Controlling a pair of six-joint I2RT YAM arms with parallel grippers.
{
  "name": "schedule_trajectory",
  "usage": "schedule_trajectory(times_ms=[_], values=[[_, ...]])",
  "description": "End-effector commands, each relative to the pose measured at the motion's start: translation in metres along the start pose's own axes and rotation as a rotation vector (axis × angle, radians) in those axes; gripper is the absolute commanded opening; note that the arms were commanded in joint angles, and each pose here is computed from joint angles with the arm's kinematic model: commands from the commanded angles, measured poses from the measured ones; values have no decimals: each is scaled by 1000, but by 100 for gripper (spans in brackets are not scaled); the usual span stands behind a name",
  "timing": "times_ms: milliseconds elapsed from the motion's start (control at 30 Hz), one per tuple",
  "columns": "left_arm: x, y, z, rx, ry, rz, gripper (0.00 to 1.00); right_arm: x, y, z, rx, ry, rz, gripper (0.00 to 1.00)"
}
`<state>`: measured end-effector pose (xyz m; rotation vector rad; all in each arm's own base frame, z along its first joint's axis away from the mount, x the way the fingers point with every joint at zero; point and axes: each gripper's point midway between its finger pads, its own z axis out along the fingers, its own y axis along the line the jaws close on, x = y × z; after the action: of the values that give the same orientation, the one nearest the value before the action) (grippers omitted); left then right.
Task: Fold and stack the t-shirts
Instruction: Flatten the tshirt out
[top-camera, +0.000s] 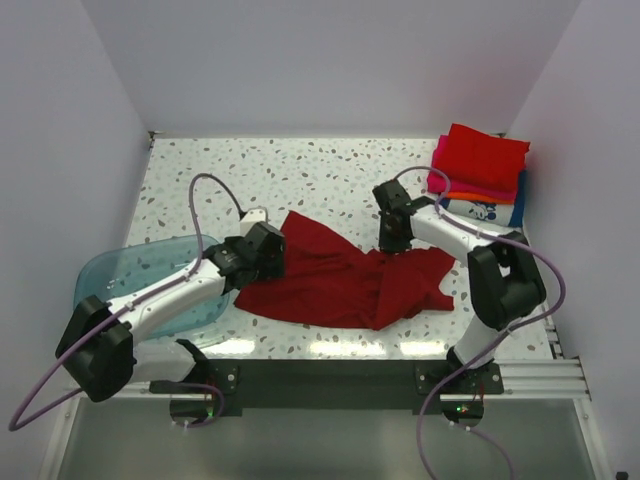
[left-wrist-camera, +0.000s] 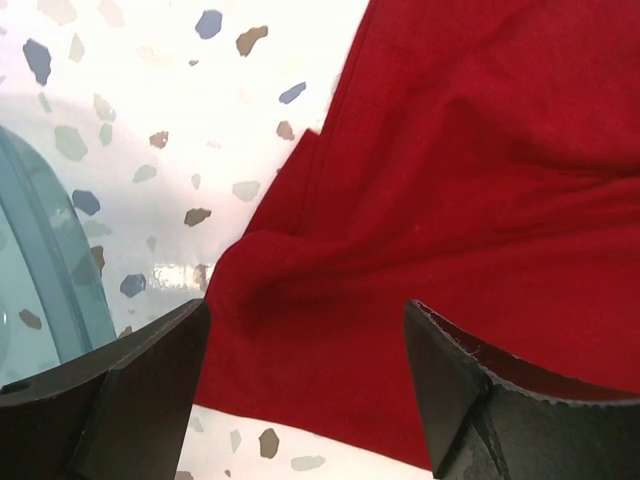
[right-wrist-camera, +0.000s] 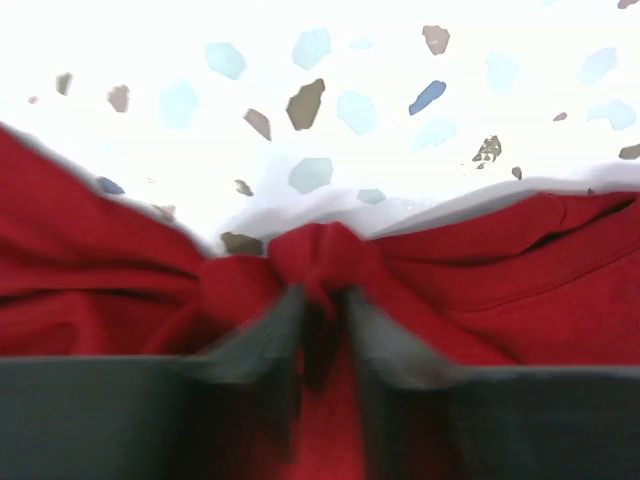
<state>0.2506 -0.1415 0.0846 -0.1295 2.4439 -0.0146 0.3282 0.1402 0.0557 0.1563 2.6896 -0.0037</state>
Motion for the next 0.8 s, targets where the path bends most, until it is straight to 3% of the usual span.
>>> schedule_trajectory(times_ms=[0, 33, 133, 267, 433, 767], values=[[-34, -23, -5, 62, -81, 1, 83, -12, 4, -10, -37, -41, 12, 16], [-37, -27, -1, 62, -84, 12, 83, -17, 3, -25, -60, -81, 23, 0], [-55, -43, 7, 72, -107, 24, 83, -6, -11, -51, -75, -119, 49, 0], [-84, -73, 23, 78, -138, 42, 83, 42, -32, -67, -94, -80, 70, 0], [-98, -74, 73, -89, -132, 108, 81, 93, -51, -82, -117, -39, 112, 0], [-146, -84, 133, -169, -187, 42, 72, 119, -57, -119, -194, -49, 140, 0]])
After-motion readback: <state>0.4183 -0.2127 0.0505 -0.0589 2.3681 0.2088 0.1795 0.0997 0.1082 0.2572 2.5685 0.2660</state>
